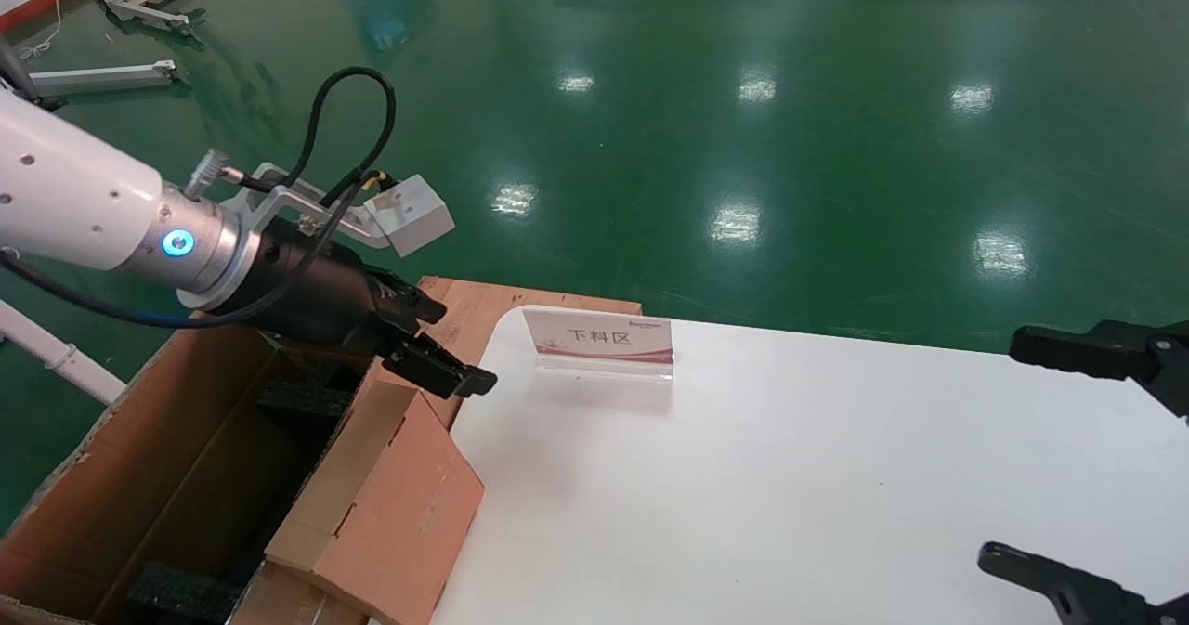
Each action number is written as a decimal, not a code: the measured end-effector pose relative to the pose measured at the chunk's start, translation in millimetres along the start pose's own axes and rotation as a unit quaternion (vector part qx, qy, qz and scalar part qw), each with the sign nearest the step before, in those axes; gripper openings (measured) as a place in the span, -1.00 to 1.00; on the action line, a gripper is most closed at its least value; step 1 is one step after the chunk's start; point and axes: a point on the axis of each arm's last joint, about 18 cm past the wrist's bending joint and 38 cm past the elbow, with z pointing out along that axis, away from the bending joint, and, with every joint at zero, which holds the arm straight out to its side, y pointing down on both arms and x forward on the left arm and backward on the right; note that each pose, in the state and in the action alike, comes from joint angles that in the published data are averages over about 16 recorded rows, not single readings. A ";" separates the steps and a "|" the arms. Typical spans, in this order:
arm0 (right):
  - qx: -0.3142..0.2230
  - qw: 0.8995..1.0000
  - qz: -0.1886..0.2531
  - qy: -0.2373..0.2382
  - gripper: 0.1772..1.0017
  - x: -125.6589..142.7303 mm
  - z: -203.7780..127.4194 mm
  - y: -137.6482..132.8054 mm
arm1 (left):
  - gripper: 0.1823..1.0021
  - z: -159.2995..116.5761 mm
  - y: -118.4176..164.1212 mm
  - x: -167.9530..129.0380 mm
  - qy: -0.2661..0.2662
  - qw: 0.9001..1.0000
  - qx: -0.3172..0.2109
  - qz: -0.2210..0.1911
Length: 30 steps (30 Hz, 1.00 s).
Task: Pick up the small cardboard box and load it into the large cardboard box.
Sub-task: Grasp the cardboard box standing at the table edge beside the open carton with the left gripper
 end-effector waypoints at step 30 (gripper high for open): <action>0.000 1.000 0.000 0.000 1.00 0.0 0.0 0.0 | 1.00 2.5 7.2 8.8 -0.056 0.981 -0.164 -0.088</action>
